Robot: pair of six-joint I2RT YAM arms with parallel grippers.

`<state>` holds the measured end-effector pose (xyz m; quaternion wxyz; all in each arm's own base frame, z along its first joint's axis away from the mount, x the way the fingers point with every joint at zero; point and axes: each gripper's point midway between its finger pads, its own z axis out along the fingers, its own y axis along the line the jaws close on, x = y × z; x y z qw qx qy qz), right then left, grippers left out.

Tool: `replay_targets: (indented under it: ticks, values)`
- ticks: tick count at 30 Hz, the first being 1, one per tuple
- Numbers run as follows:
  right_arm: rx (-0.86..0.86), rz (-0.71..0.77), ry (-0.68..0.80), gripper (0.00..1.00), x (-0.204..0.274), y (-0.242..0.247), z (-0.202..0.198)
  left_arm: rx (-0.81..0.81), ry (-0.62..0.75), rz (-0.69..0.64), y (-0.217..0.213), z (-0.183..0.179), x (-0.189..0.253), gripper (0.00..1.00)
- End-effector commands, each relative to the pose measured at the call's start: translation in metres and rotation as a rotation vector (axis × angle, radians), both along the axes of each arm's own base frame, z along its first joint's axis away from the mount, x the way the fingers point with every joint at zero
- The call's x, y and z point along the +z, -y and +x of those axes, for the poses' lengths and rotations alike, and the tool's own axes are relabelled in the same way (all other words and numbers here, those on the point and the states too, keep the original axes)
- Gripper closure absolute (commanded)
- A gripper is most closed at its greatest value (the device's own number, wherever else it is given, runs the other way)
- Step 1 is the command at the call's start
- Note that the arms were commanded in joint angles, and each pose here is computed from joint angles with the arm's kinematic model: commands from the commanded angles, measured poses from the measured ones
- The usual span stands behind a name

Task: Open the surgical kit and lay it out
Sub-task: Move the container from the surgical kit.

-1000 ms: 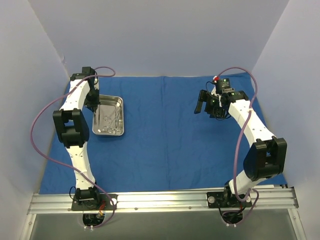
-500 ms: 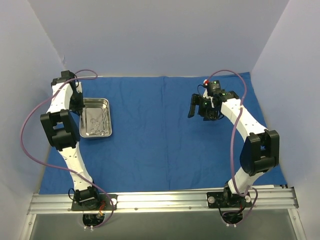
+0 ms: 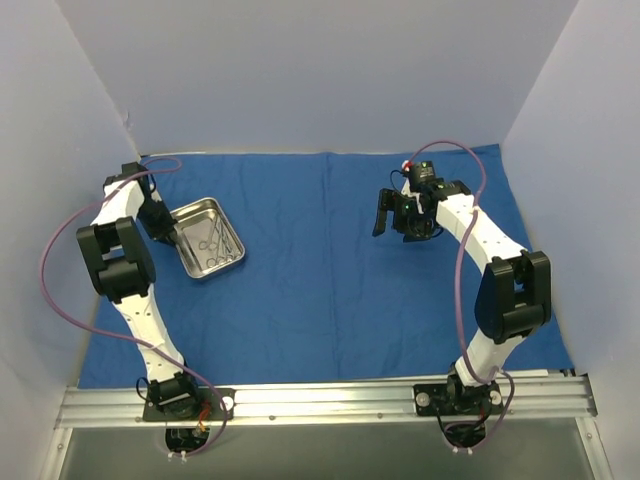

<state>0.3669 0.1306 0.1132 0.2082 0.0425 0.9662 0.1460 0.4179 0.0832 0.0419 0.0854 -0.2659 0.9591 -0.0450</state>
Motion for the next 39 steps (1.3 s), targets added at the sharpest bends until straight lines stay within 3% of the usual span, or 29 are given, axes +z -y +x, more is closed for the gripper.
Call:
replay_targets:
  ticks: [1,10,15,19,25,29,33,39]
  values:
    - [0.017,0.009,0.044,0.16,0.018,-0.005,0.009,0.123,0.083,-0.022,-0.012,0.02,0.012,0.98]
    - [0.004,-0.007,0.058,0.16,0.023,-0.002,0.011,0.236,0.045,-0.011,-0.034,0.009,0.002,0.94]
    - [-0.004,-0.005,0.049,0.16,0.02,-0.002,0.009,0.259,0.029,0.008,-0.04,0.001,0.001,0.69]
    - [-0.005,-0.005,0.047,0.16,0.019,-0.002,0.008,0.263,0.043,0.053,-0.046,-0.004,0.017,0.62]
    - [-0.003,-0.003,0.037,0.16,0.018,-0.002,0.007,0.283,0.183,0.193,-0.056,0.002,0.084,0.61]
    - [-0.003,-0.009,0.031,0.16,0.017,-0.001,0.005,0.179,0.289,0.264,-0.033,0.028,0.125,0.61]
    - [-0.003,-0.016,0.029,0.16,0.016,0.0,0.004,0.13,0.221,0.327,-0.017,0.037,0.129,0.61]
    - [-0.021,-0.028,0.022,0.16,0.018,0.004,0.002,0.016,0.206,0.235,0.009,0.067,0.098,0.62]
